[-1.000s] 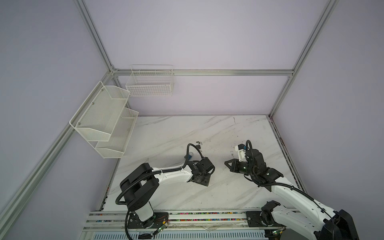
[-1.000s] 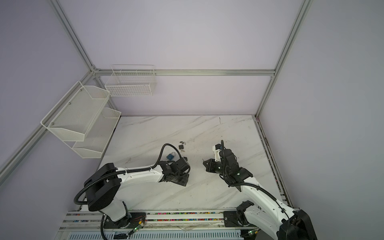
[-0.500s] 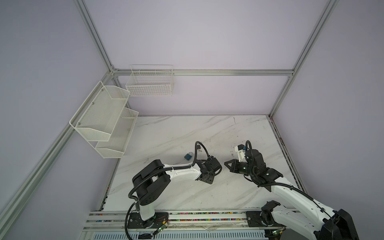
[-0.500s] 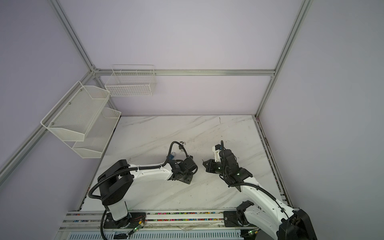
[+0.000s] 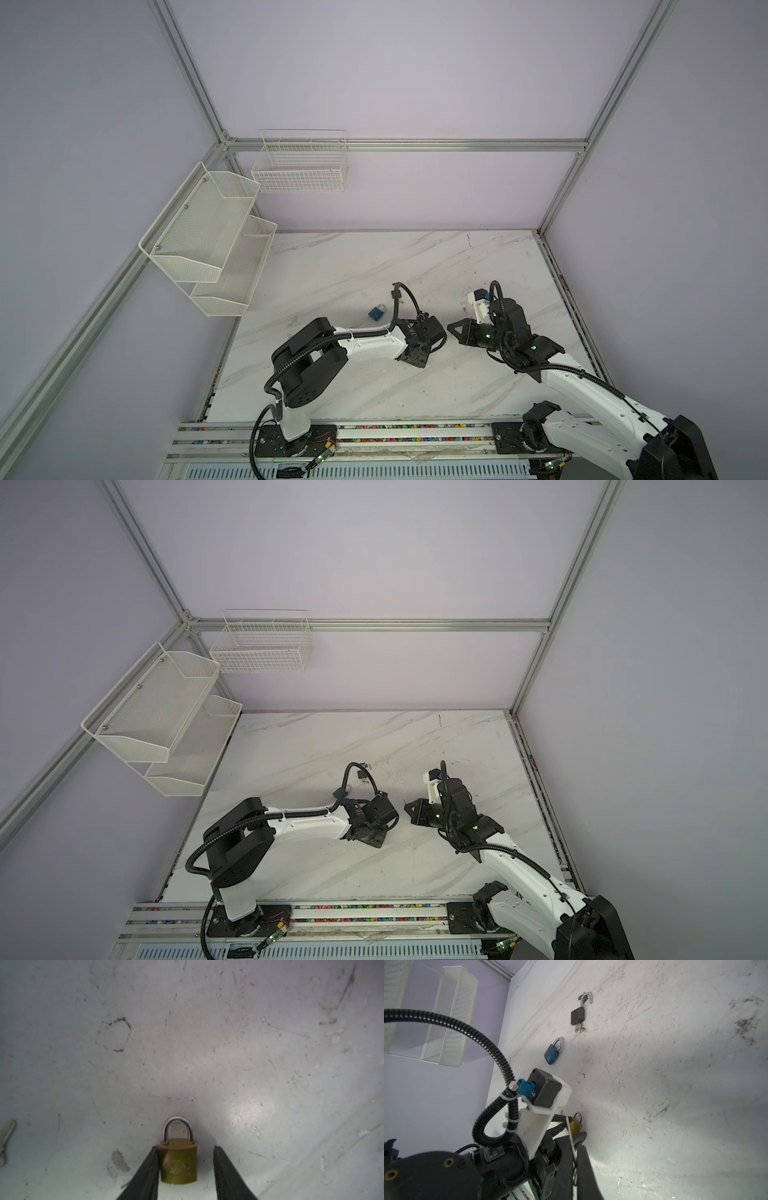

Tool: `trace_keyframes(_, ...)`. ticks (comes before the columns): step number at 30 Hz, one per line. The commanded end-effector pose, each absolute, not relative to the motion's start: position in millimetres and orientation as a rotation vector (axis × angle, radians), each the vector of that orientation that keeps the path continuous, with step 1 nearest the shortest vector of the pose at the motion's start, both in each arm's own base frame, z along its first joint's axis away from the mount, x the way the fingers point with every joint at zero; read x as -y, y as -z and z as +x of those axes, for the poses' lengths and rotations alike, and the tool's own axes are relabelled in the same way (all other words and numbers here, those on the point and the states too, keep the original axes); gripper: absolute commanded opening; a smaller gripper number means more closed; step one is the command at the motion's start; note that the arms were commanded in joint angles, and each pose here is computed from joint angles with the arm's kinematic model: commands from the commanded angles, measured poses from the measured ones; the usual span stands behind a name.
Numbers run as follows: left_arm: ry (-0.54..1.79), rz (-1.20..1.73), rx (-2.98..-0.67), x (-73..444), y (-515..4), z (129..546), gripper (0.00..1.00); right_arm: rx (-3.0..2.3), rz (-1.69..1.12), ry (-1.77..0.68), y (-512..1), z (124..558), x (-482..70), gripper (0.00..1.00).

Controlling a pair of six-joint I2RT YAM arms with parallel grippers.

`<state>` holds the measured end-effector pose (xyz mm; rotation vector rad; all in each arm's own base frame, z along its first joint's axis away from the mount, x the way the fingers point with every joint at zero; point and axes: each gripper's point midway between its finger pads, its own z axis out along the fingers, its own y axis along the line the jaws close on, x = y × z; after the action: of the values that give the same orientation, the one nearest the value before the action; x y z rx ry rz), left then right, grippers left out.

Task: Unlock with the key
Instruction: 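Lower the left gripper onto the small brass padlock and grasp it, then lift the brass padlock with the left gripper toward the key in the right gripper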

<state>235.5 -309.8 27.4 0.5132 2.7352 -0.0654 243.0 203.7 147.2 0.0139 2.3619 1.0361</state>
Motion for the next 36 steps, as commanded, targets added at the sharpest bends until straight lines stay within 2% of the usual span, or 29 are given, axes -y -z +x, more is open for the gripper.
trace_keyframes(1,0.104,0.507,-2.682,327.8,-45.9,248.9,0.40,-2.344,0.005,-1.041,-149.3,244.8,-204.2,0.00)
trace_keyframes(18,0.074,0.433,-2.697,316.3,-35.2,247.2,0.24,-2.329,-0.014,-1.047,-157.1,244.8,-205.2,0.00)
trace_keyframes(23,0.149,0.242,-2.686,314.0,-59.8,258.1,0.18,-2.319,0.004,-0.985,-166.0,249.3,-198.1,0.00)
trace_keyframes(27,0.278,0.088,-2.650,315.3,-90.2,267.5,0.10,-2.327,0.007,-0.928,-171.7,253.4,-193.3,0.00)
trace_keyframes(30,0.471,-0.058,-2.620,318.5,-111.3,273.2,0.10,-2.337,0.028,-0.822,-175.0,260.2,-182.2,0.00)
trace_keyframes(32,0.655,-0.165,-2.554,324.5,-131.7,280.4,0.09,-2.336,0.027,-0.785,-179.2,263.6,-179.6,0.00)
trace_keyframes(36,0.794,-0.323,-2.404,318.6,-169.9,293.6,0.03,-2.343,0.033,-0.747,-180.7,267.1,-181.9,0.00)
